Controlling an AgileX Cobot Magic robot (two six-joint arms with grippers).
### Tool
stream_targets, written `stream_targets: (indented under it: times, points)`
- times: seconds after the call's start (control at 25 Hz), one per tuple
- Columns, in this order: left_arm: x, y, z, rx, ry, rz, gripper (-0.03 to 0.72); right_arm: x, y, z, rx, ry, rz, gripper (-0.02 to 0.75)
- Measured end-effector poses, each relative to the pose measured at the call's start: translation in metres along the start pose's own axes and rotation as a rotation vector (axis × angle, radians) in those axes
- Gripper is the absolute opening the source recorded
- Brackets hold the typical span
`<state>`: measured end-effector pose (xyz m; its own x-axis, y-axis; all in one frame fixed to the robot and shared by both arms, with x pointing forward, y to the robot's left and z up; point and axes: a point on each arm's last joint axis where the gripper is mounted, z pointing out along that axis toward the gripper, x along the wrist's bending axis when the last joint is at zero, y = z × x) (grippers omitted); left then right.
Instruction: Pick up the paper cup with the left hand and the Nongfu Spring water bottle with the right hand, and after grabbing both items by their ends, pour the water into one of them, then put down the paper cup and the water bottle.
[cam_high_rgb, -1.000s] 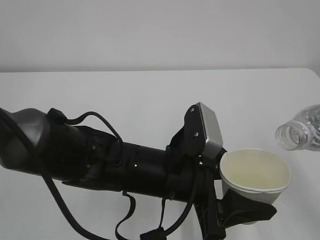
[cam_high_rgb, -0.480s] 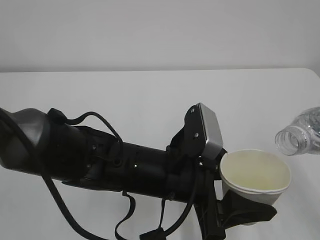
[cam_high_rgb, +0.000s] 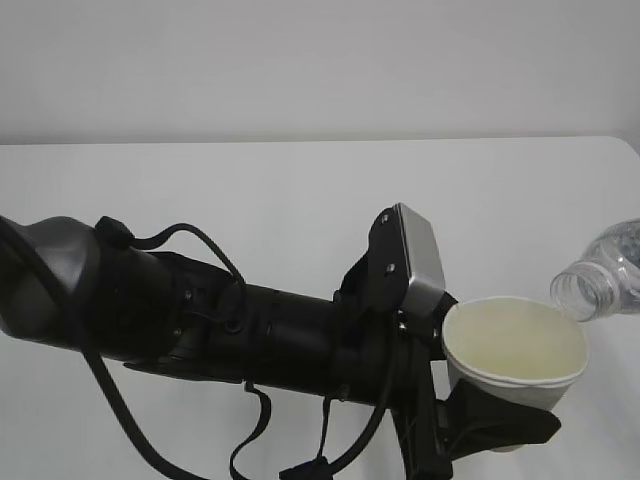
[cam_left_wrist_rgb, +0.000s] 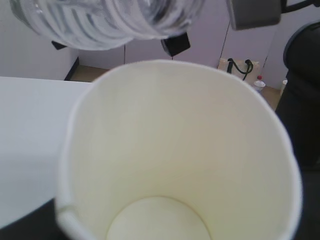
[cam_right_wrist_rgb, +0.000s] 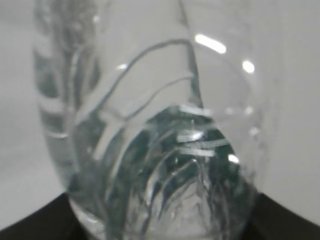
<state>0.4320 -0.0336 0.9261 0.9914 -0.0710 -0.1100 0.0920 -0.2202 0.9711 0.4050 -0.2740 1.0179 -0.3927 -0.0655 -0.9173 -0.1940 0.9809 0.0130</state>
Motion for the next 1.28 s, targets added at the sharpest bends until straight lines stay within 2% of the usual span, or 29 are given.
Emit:
stream_targets:
  times: [0.36,1.28]
  points:
    - [-0.016,0.001,0.009,-0.002,-0.057,0.013,0.464,0.0,0.0,0.0,0.0,0.0,-0.004,0.419]
    - [-0.016,0.001,0.01,-0.004,-0.056,-0.01,0.463,-0.015,0.0,-0.001,0.002,-0.039,-0.089,0.419]
